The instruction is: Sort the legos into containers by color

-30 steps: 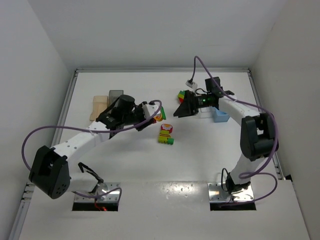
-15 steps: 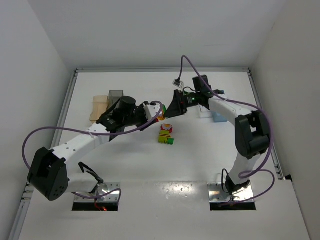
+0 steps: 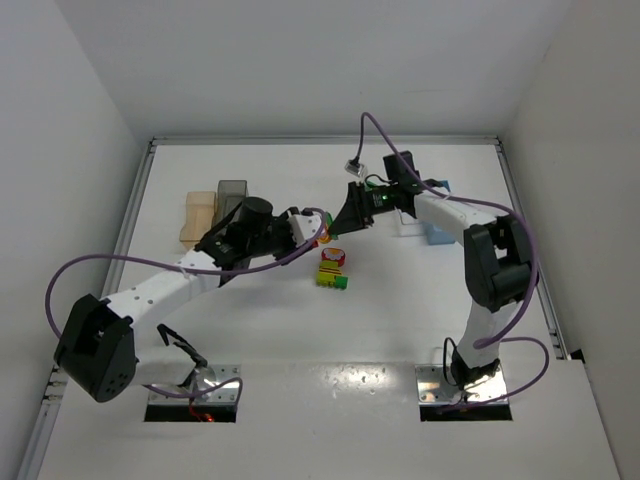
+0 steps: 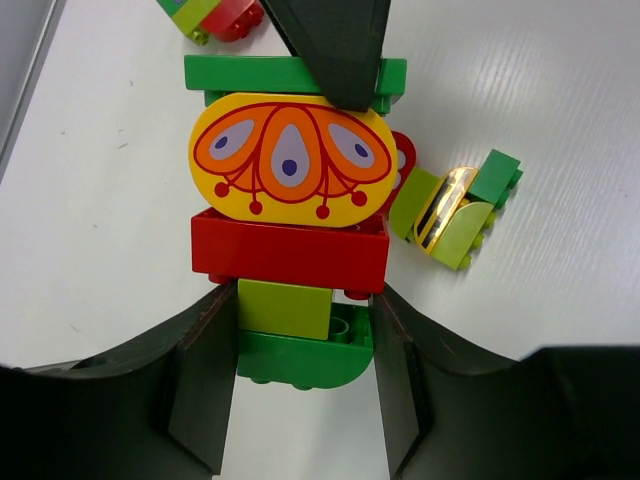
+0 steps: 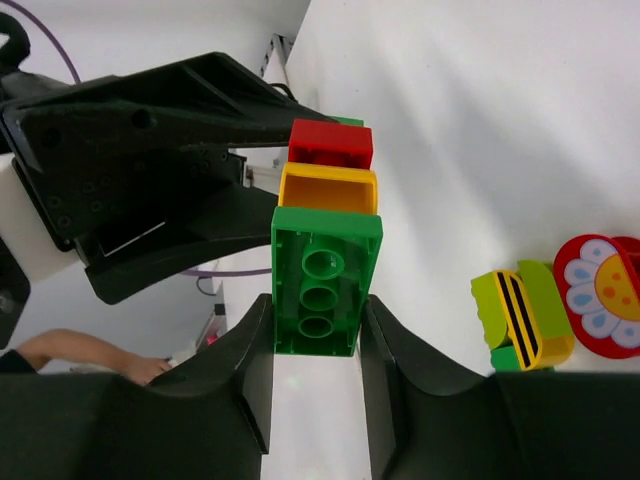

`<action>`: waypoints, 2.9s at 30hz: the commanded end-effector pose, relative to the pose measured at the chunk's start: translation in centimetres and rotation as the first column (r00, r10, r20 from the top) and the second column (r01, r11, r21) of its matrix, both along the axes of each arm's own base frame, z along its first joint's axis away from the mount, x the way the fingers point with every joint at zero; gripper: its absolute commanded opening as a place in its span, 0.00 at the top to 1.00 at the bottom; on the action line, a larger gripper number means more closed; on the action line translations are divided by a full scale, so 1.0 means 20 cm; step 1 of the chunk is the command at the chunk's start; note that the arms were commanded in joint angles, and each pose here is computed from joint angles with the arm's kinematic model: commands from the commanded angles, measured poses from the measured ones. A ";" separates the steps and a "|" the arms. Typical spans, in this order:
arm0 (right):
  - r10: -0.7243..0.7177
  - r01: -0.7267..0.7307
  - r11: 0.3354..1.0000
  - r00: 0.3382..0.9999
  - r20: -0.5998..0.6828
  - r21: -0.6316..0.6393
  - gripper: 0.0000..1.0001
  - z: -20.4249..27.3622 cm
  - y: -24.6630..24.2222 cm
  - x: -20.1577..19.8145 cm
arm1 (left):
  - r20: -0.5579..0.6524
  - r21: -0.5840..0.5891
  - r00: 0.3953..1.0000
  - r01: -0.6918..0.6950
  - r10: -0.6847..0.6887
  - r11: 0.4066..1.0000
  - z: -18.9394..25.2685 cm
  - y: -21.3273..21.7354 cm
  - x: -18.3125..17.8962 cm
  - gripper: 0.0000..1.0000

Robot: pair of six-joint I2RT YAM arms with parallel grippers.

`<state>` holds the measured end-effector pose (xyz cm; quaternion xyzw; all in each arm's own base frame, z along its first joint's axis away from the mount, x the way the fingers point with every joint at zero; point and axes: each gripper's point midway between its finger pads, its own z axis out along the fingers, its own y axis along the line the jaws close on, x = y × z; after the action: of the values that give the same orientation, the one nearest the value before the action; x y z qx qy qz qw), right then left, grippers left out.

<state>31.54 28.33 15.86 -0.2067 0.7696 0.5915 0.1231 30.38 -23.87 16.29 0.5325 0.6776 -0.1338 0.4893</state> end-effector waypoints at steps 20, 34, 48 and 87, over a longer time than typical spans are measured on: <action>-0.043 0.051 0.998 0.976 0.211 -0.033 1.00 0.13 -0.25 -0.04 | -0.185 0.039 0.976 -0.112 0.117 0.993 -0.23 0.04 0.02 0.78; -0.063 0.082 0.994 0.969 0.239 -0.066 1.00 0.12 -0.31 -0.08 | -0.367 0.048 0.897 -0.247 0.248 0.968 -0.42 0.11 0.19 0.28; -0.013 -0.006 0.996 0.975 0.223 0.084 1.00 0.21 -0.25 -0.11 | -0.588 -0.535 0.726 -0.020 -0.355 0.845 0.15 -0.17 -0.05 0.10; 0.057 -0.096 0.986 0.962 0.267 0.133 1.00 0.30 -0.11 -0.07 | -0.549 -0.694 0.653 -0.008 -0.522 0.720 0.40 -0.35 0.04 0.61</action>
<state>29.44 25.39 19.28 -0.2673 0.7250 0.6069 0.1863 30.77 -30.33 22.36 0.3110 0.6612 -0.6214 0.2830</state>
